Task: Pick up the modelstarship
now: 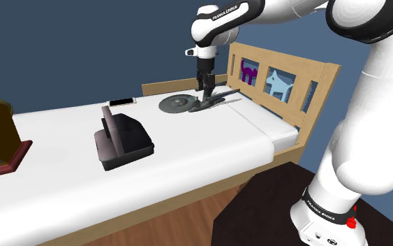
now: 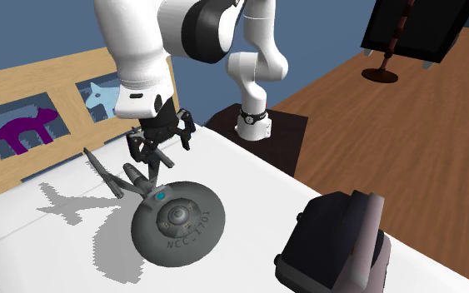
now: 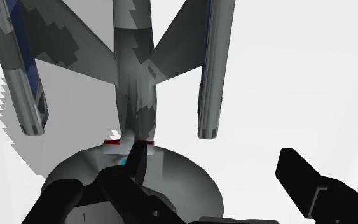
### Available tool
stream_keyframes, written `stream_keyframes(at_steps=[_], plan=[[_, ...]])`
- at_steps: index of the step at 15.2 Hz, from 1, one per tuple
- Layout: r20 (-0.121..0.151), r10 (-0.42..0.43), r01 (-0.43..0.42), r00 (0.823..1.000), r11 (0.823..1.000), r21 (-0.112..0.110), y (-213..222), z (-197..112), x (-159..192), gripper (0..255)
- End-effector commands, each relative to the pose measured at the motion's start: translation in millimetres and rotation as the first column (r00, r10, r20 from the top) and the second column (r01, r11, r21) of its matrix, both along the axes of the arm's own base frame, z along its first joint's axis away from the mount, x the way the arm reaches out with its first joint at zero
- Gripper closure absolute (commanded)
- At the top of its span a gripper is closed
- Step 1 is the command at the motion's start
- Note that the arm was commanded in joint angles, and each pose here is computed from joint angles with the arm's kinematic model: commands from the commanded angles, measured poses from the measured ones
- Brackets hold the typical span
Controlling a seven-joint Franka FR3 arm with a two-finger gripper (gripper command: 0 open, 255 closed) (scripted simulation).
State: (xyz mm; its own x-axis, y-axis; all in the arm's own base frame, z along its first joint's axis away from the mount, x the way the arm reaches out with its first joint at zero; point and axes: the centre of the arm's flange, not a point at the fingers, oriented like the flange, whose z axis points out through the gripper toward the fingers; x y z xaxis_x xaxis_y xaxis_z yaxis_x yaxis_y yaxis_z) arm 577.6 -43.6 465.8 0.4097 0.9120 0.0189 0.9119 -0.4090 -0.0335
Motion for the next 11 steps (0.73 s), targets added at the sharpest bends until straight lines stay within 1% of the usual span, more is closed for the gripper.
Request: stream_keyframes(at_steps=[1,4,6,7,11], plan=[[0.001,0.005,-0.005,1.000,1.000,0.000,0.7,-9.5,0.2,0],[0.001,0.005,-0.005,1.000,1.000,0.000,0.7,-28.4,0.2,0],[0.001,0.005,-0.005,1.000,1.000,0.000,0.7,-28.4,0.2,0],[0.001,0.005,-0.005,1.000,1.000,0.000,1.0,-28.5,0.2,255],[0.001,0.005,-0.005,1.000,1.000,0.000,1.0,-28.4,-0.1,255]])
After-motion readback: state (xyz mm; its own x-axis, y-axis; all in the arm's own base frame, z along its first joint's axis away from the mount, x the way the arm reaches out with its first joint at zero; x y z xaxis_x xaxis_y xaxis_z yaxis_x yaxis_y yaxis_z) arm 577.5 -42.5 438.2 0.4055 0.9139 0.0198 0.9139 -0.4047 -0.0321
